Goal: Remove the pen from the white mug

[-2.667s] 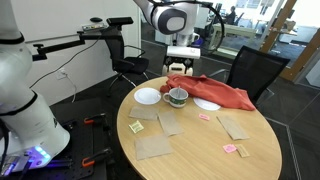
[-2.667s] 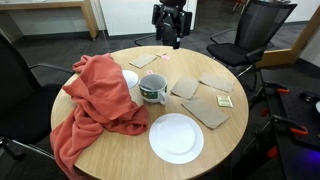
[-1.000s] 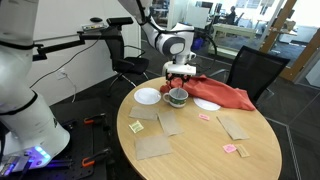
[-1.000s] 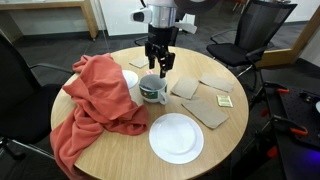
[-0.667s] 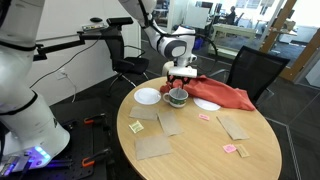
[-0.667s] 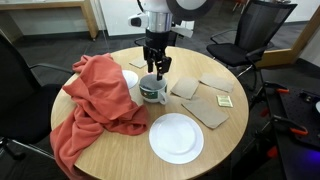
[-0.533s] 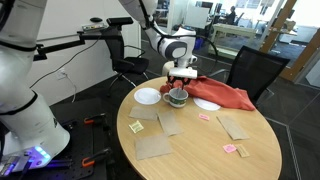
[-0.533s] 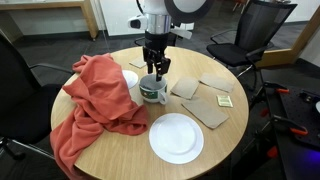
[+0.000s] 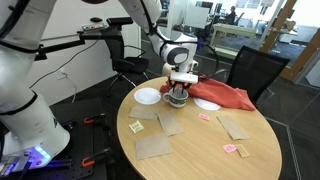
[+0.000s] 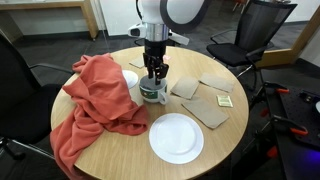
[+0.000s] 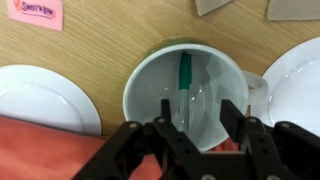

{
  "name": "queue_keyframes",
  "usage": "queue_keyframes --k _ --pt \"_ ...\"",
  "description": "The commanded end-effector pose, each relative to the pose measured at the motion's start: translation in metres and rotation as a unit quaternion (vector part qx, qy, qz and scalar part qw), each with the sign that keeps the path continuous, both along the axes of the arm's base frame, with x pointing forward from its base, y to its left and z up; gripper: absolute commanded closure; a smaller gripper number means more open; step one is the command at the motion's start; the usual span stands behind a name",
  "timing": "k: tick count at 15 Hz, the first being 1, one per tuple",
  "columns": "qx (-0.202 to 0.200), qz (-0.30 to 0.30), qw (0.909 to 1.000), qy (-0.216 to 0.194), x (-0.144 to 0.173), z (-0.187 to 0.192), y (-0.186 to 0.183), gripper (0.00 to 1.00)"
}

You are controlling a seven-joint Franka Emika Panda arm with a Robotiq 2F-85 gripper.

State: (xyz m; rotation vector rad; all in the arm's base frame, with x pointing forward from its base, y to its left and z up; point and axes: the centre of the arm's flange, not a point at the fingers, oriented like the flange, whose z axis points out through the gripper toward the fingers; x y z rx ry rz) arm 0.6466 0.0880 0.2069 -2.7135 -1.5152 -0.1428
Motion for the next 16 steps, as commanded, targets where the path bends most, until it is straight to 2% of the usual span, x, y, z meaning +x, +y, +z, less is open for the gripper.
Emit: queue_keyframes --k 1,10,11,13,14,16 --pt "0.005 -0.015 0.9998 -0.011 0.011 -0.006 0.002 0.45" --pt "0.022 -0.014 0.9994 -0.021 0.027 -0.017 0.011 0.45" --pt "0.024 -0.013 0.9994 -0.021 0.029 -0.018 0.013 0.48" --pt "0.026 -0.012 0.9994 -0.02 0.032 -0.021 0.016 0.62" --pt "0.027 -0.011 0.9994 -0.02 0.033 -0.023 0.017 0.8" --pt "0.028 -0.013 0.9993 -0.019 0.033 -0.025 0.016 0.96"
